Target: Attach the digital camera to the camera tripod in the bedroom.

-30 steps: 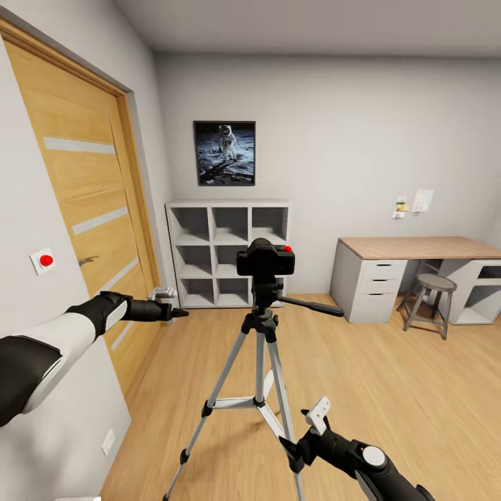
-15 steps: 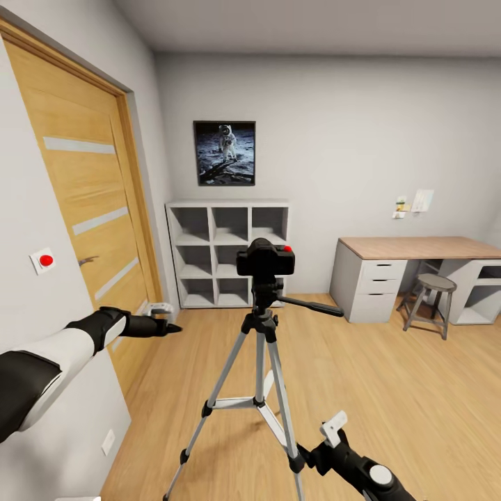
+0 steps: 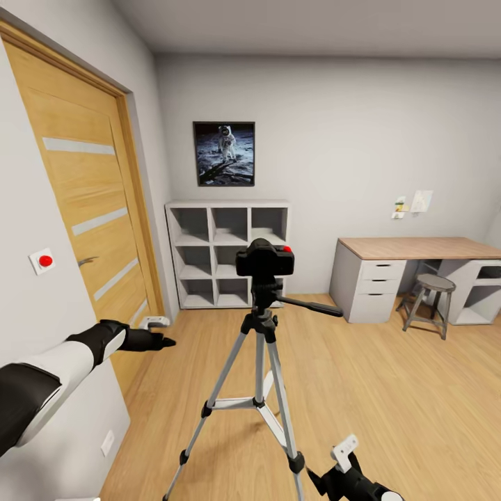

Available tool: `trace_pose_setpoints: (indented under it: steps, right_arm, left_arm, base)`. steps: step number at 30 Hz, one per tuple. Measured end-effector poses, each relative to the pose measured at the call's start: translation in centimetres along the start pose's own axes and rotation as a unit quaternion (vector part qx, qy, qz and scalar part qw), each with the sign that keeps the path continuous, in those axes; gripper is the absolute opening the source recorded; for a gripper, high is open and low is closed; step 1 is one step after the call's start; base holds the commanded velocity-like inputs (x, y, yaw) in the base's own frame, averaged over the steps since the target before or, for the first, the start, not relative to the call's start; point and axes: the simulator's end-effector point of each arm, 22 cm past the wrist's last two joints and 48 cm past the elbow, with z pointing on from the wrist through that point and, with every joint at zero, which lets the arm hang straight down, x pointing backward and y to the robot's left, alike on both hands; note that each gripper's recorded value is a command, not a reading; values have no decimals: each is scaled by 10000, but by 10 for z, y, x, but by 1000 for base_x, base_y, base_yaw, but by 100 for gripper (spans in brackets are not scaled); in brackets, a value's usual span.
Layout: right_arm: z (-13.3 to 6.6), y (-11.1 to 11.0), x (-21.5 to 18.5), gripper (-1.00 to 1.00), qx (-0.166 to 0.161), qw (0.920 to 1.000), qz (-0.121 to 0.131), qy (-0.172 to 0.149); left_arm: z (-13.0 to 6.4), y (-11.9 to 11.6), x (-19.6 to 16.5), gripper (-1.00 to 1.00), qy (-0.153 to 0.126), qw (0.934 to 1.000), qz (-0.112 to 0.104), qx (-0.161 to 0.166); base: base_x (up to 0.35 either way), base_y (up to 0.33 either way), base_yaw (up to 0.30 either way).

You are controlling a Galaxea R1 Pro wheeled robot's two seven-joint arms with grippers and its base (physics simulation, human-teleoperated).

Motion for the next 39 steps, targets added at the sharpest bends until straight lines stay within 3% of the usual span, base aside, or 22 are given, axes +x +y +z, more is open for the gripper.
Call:
trace_pose_setpoints:
  steps: [15,29,35,39]
  right_arm:
    - [-7,-4,22,100,63,9999,29,145]
    - [-15,-15,57,100,343,9980,233,468]
    - [-20,-31,70,100,730,9940,617,538]
    - [-27,-43,86,100,1034,9887,842,682]
  left_arm:
    - [3,4,33,100,187,9997,-54,-122]
    - [24,17,109,100,652,9936,-107,-917]
    - [32,10,131,100,728,9920,-362,-962]
    - [37,4,158,100,817,9901,-722,-884]
  base:
    - [-138,0,-139]
    - [-10,0,-68]
    - [-1,0,-4]
    - [0,0,0]
